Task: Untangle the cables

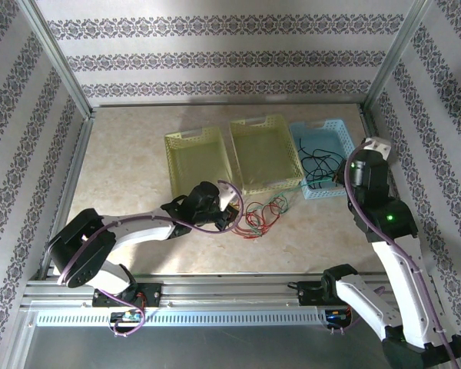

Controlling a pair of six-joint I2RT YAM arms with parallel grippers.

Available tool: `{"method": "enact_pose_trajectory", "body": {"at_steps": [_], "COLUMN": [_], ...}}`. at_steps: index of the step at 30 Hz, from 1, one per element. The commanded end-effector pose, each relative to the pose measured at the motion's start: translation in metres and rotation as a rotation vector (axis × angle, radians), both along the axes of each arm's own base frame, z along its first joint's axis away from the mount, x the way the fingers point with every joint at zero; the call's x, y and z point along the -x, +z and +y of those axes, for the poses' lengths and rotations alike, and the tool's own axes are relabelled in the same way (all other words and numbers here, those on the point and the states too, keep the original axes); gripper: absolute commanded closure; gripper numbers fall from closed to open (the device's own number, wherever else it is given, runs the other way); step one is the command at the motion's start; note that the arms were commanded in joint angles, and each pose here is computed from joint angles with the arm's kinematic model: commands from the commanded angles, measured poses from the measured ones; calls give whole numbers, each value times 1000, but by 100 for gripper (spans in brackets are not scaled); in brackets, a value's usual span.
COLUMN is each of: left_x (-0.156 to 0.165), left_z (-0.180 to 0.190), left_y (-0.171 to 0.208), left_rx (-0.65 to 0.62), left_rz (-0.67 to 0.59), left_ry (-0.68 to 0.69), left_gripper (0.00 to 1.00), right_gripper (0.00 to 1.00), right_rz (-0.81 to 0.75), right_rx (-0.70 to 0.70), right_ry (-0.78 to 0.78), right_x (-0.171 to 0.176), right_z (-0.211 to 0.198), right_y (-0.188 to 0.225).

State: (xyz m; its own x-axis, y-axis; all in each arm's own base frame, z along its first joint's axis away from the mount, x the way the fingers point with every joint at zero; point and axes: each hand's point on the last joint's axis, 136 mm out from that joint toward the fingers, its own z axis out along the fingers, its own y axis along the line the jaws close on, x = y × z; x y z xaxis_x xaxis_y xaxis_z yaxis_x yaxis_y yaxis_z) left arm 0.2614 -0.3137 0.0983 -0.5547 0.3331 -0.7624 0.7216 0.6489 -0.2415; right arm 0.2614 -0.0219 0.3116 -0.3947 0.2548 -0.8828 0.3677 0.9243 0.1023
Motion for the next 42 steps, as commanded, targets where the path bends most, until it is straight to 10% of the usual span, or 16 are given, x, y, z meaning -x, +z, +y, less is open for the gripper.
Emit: {"method": "enact_pose_trajectory", "body": {"at_steps": [1, 11, 21, 30, 42], "left_x": [0, 3, 12, 10, 10], "left_z": [18, 26, 25, 19, 13], "left_y": [-13, -26, -31, -30, -26], "left_rx": [-54, -112, -156, -154, -128], "left_rz": [29, 37, 46, 39, 32], "left_ry": [39, 35, -31, -58, -59], "left_gripper": [100, 100, 100, 100, 100], "right_gripper": [100, 100, 51, 48, 45], "right_rz": [59, 391, 307, 380, 468], "right_rx": [-35, -382, -320, -357, -470], "right_ry": [-75, -157, 96, 681, 805], "right_x": [10, 49, 27, 18, -15], "right_z": [-8, 34, 57, 168, 227], "right_y": [-28, -203, -180, -164, -177]}}
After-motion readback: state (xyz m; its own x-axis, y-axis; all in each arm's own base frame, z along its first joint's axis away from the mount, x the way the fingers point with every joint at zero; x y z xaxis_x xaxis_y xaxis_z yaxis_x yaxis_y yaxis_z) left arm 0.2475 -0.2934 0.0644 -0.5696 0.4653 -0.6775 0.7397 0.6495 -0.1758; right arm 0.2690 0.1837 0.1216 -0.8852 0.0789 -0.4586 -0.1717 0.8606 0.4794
